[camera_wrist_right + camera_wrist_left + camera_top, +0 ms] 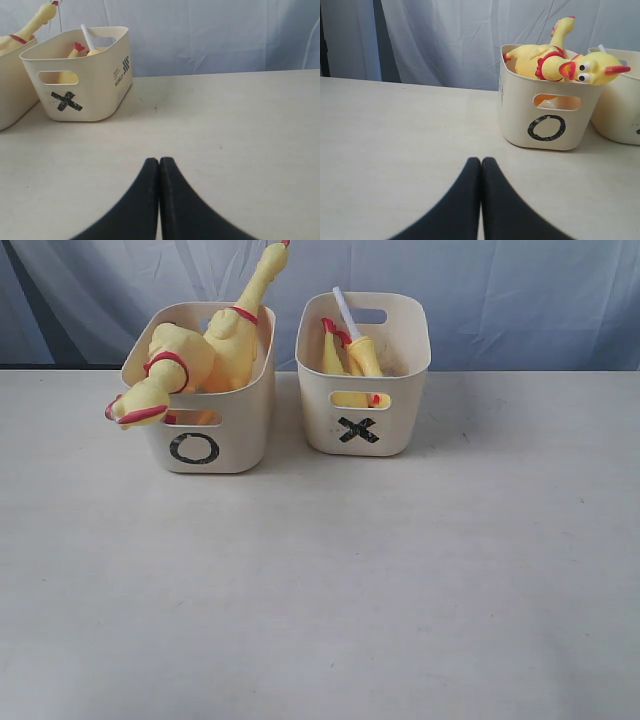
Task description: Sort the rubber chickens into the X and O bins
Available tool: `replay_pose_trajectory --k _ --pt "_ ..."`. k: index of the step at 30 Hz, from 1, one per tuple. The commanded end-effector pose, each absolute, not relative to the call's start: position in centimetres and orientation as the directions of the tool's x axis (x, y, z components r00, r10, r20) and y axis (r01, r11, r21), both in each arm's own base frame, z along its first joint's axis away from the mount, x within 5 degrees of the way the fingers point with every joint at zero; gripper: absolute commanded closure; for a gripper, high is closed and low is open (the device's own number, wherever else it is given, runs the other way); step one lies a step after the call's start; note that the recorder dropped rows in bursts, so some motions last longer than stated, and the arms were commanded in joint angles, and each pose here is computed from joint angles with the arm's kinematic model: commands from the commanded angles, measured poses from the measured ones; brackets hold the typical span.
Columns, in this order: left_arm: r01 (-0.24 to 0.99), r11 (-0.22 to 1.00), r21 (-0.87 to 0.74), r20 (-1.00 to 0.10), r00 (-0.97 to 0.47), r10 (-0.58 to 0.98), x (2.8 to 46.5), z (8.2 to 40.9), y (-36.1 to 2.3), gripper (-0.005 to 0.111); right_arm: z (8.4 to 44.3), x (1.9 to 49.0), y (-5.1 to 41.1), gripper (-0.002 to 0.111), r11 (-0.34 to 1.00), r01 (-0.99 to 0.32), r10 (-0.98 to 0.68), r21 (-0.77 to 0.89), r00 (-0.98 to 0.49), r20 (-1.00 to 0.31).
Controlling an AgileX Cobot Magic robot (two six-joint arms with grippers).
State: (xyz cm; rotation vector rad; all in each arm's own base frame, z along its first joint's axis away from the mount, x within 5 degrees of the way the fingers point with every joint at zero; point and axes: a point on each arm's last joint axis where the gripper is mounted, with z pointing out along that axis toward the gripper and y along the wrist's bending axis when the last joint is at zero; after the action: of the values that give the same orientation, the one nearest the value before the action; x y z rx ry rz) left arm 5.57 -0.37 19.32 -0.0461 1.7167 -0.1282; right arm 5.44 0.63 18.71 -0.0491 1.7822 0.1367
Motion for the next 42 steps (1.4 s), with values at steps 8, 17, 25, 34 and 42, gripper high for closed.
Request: replay_pose_trajectory --k 8,17,25,34,42 --pt "0.046 0.994 -0.101 -0.985 -0.142 -0.093 5.55 19.28 -0.36 0.106 18.7 5.43 0.61 0.108 0.992 -0.104 0.044 0.066 -0.207 -0.977" --pt "0.072 0.994 0.087 -0.985 -0.142 0.097 5.54 19.18 -0.35 0.106 18.62 5.41 0.6 0.108 0.993 -0.104 0.04 0.064 -0.216 -0.976" --pt "0.072 0.994 0.087 -0.984 -0.147 0.097 5.53 19.14 -0.35 0.106 18.56 5.4 0.59 0.108 0.993 -0.103 0.038 0.062 -0.222 -0.974" --pt "0.071 0.994 0.087 -0.986 -0.138 0.096 5.54 19.22 -0.35 0.106 18.56 5.4 0.6 0.108 0.993 -0.103 0.04 0.064 -0.222 -0.974" --pt "0.071 0.994 0.089 -0.986 -0.138 0.098 5.54 19.22 -0.34 0.106 18.56 5.4 0.6 0.108 0.993 -0.103 0.04 0.064 -0.222 -0.974"
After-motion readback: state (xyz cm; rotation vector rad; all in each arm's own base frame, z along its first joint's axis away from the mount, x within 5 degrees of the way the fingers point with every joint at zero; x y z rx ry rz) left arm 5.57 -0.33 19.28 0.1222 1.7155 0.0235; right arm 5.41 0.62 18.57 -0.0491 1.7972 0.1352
